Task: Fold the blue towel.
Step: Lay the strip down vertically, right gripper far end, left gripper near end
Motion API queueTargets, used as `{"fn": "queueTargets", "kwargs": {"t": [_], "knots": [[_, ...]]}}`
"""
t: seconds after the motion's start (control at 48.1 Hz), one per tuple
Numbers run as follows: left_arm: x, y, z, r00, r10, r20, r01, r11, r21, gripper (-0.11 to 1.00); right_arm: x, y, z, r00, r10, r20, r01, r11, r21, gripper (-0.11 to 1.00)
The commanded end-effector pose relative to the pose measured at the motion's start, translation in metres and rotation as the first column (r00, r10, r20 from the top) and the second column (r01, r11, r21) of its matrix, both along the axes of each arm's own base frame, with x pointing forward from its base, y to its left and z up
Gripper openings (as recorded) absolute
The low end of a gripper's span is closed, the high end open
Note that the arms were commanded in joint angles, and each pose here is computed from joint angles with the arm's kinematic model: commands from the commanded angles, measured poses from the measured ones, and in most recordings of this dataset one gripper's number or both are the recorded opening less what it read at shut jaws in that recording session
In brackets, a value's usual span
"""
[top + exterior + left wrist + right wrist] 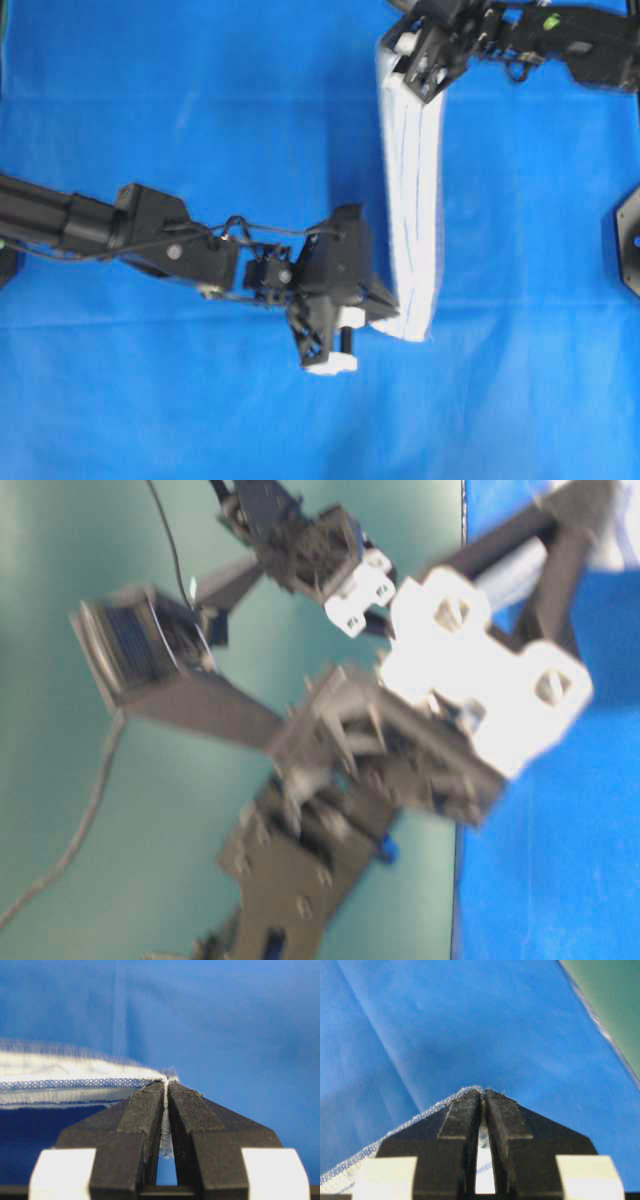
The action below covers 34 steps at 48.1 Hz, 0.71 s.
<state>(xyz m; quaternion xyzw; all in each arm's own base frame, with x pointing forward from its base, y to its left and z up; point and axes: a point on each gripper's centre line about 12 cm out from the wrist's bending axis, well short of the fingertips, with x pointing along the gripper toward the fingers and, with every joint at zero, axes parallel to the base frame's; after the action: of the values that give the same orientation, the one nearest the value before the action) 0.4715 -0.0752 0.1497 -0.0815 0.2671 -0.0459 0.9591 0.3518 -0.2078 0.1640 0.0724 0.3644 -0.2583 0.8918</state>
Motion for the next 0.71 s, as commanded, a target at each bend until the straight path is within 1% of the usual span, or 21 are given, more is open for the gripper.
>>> {"fn": "queueTargets", "kwargs": {"t": [0.0,0.166,0.458,0.499,0.603,0.645,0.686], "knots": [[-0.0068,-0.0082,0.0213,0.998,-0.012,0.063,0.013,1.000,-0.020,0.02,0.0153,-0.0059,0.0144,0.999,0.008,0.037,-0.007,1.000,-0.026,0.06],[-0.0126,-0.0079,0.0173,0.999,-0.004,0.052,0.006,0.999,-0.035,0.02,0.0228,-0.0046,0.0136,0.999,0.027,0.026,-0.026,0.999,-0.035,0.06],[-0.0110,-0.0075,0.0146,0.999,-0.001,0.047,0.003,0.999,-0.037,0.03,0.0231,-0.0040,0.0136,0.999,0.029,0.026,-0.028,0.999,-0.035,0.06],[-0.0110,-0.0075,0.0146,0.999,0.005,0.045,-0.003,0.999,-0.047,0.05,0.0231,-0.0040,0.0136,0.999,0.029,0.026,-0.028,0.999,-0.035,0.07],[-0.0112,-0.0089,0.0145,0.999,0.026,0.032,-0.023,0.996,-0.089,0.19,0.0228,-0.0046,0.0136,0.999,0.029,0.025,-0.028,0.999,-0.036,0.09],[-0.0123,-0.0109,0.0133,0.999,0.034,0.020,-0.031,0.993,-0.110,0.26,0.0225,-0.0052,0.0136,0.999,0.027,0.025,-0.026,0.999,-0.036,0.18],[-0.0140,-0.0128,0.0120,0.999,0.042,0.004,-0.041,0.991,-0.131,0.32,0.0228,-0.0047,0.0136,0.999,0.030,0.024,-0.029,0.999,-0.039,0.29]]}}
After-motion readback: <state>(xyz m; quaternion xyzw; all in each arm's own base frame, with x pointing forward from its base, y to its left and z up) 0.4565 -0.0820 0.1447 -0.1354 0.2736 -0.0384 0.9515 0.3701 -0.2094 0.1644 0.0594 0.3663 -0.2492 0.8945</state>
